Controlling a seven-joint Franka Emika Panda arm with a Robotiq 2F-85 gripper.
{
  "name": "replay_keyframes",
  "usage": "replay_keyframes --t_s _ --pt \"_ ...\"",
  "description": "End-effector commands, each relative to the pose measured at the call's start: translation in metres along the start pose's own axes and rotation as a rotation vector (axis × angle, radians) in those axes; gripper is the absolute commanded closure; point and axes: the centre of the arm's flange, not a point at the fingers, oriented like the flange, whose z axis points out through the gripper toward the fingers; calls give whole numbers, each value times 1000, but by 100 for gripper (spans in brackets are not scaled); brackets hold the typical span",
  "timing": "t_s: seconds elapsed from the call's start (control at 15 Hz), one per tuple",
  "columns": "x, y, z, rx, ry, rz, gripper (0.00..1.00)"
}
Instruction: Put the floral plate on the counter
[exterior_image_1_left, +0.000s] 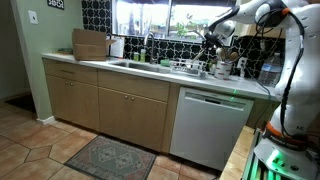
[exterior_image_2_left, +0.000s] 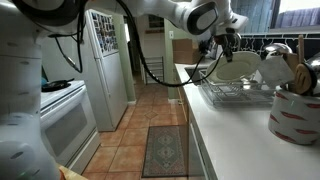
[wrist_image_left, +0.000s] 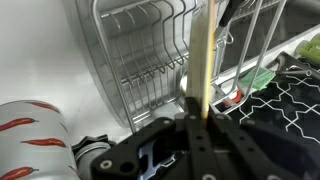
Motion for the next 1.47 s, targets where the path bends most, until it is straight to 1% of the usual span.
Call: replay_keyframes --t_s 0.0,0.33,0.53,0.67,0.73,0.87,1.0,1.2,1.4 --pt "-17 6 -36 -13 7 -9 98" --pt "-37 2 -73 2 21 -49 98" --pt "-49 3 -102 37 39 -61 98" --pt "-53 6 -125 70 57 -49 98" --pt "-56 10 -137 82 57 -38 98" --pt "-63 18 -161 92 21 0 98" --pt "-73 32 -186 130 16 25 98" --pt "-86 57 -222 164 17 92 98" --pt "-94 87 -247 196 -11 172 98"
